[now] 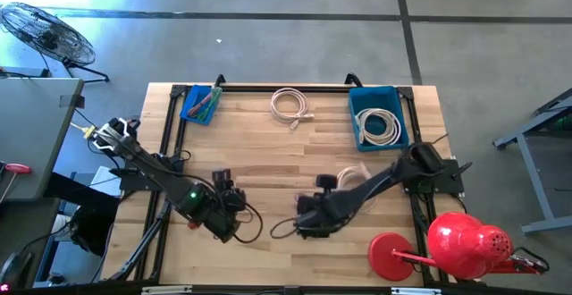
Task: Pick & Place USB Port
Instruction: Put the purple USB cable into the left blue bin
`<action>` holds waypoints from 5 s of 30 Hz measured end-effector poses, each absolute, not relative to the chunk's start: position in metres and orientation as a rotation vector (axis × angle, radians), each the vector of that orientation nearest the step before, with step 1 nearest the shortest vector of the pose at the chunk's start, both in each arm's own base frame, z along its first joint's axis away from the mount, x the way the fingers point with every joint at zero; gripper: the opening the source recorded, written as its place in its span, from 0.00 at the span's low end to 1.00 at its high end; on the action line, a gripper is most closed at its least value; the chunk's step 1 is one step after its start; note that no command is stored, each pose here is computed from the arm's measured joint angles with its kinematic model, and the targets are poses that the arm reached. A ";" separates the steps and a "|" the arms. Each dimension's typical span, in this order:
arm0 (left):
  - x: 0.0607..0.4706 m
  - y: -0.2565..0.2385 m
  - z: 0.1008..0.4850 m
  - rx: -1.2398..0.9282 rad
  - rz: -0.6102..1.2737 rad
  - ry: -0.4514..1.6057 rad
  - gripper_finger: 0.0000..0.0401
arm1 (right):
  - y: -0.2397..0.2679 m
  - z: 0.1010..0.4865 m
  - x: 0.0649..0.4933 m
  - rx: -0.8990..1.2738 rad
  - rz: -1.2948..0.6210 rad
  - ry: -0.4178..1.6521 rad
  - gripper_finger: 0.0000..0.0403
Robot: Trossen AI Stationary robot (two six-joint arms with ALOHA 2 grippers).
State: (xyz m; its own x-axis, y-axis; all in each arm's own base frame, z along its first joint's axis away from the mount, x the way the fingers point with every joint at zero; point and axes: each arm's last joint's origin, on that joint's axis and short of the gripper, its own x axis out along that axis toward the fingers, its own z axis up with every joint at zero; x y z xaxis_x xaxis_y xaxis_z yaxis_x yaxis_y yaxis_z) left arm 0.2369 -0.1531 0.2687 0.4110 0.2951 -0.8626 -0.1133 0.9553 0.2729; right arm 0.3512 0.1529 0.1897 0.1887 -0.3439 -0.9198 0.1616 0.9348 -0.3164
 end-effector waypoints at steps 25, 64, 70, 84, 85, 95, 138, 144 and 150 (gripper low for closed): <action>0.256 -0.252 0.288 0.642 0.313 0.326 0.57 | 0.293 0.316 0.275 -0.588 -0.266 0.518 0.00; 0.300 -0.252 0.290 0.515 0.029 0.191 0.57 | 0.288 0.311 0.309 -0.678 -0.209 0.504 0.00; 0.300 -0.253 0.290 0.513 0.009 0.189 0.57 | 0.287 0.311 0.310 -0.680 -0.214 0.505 0.00; 0.300 -0.252 0.289 0.522 0.028 0.198 0.57 | 0.275 0.310 0.323 -0.628 -0.185 0.538 0.00; 0.300 -0.252 0.289 0.521 0.035 0.197 0.57 | 0.274 0.310 0.324 -0.625 -0.185 0.537 0.00; 0.303 -0.246 0.291 0.519 0.098 0.200 0.57 | 0.275 0.312 0.329 -0.607 -0.120 0.526 0.00; 0.300 -0.240 0.274 0.542 0.178 0.327 0.05 | 0.265 0.249 0.342 -0.537 -0.053 0.489 0.22; 0.299 -0.239 0.274 0.548 0.182 0.332 0.05 | 0.266 0.249 0.341 -0.556 -0.056 0.487 0.22; 0.299 -0.238 0.275 0.533 0.190 0.333 0.05 | 0.271 0.249 0.337 -0.606 -0.115 0.465 0.23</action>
State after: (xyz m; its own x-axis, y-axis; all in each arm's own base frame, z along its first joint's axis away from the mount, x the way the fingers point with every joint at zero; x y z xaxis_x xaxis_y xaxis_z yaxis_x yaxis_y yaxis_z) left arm 0.2992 -0.2382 0.2748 0.9290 0.2624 -0.2609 -0.0912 0.8458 0.5257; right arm 0.3370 0.2706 0.2489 0.8909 -0.2375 -0.3871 -0.0306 0.8190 -0.5730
